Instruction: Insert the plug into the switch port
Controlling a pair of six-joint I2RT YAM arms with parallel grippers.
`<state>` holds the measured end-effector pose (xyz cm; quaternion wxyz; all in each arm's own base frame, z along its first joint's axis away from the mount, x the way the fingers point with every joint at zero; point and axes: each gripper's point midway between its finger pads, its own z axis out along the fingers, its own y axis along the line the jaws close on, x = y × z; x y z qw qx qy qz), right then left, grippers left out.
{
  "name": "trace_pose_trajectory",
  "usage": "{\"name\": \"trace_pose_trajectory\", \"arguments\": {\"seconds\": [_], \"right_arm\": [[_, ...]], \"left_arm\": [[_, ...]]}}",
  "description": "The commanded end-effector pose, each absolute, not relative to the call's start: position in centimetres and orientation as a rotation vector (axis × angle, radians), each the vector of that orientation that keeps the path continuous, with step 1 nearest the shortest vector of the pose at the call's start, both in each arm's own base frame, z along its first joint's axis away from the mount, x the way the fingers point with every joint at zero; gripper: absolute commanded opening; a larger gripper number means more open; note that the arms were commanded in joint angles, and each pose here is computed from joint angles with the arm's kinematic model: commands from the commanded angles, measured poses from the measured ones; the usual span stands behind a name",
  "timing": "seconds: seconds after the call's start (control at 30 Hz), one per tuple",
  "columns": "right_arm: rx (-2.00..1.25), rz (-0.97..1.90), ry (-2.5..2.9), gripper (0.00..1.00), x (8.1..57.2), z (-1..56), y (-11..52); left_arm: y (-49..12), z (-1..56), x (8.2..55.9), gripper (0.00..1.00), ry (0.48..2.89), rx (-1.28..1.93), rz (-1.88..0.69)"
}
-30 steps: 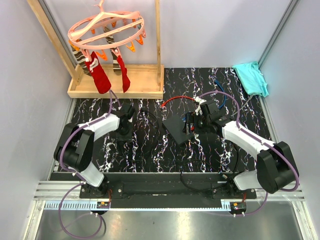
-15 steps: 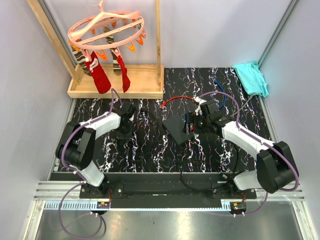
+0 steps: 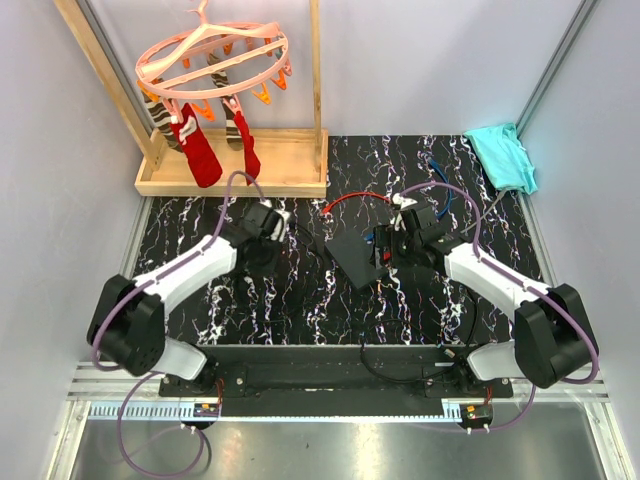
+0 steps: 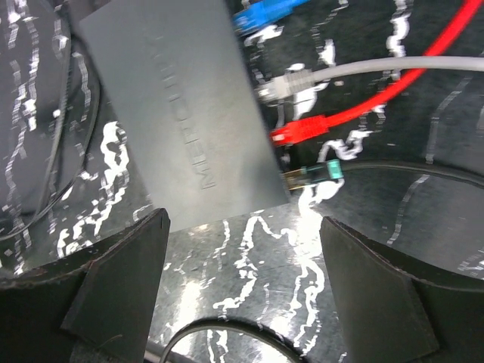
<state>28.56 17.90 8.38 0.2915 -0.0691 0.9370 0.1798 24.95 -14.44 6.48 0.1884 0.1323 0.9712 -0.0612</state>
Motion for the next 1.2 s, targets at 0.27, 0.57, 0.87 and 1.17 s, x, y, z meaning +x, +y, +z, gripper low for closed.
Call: {"name": "trace_pose_trajectory", "arguments": {"seconds": [0.27, 0.57, 0.87, 1.17], "right_arm": [[0.052, 0.479, 2.456, 0.9, 32.2, 10.7, 15.3], [0.047, 0.615, 2.492, 0.89, 32.8, 10.1, 17.3], [0.001, 0.759, 2.532, 0.8, 32.5, 8.9, 19.5], [-0.012, 0.81, 2.564, 0.71, 32.4, 7.8, 20.2]], "left_arm": [[-27.3, 11.1, 23.0, 0.0, 2.458, 0.833, -0.466], [-33.3, 6.9, 22.5, 0.0, 2.48, 0.926, -0.566], [-34.5, 4.5, 22.9, 0.0, 2.489, 0.944, -0.575], [-35.3, 3.6, 22.9, 0.0, 2.471, 0.931, -0.624]]}}
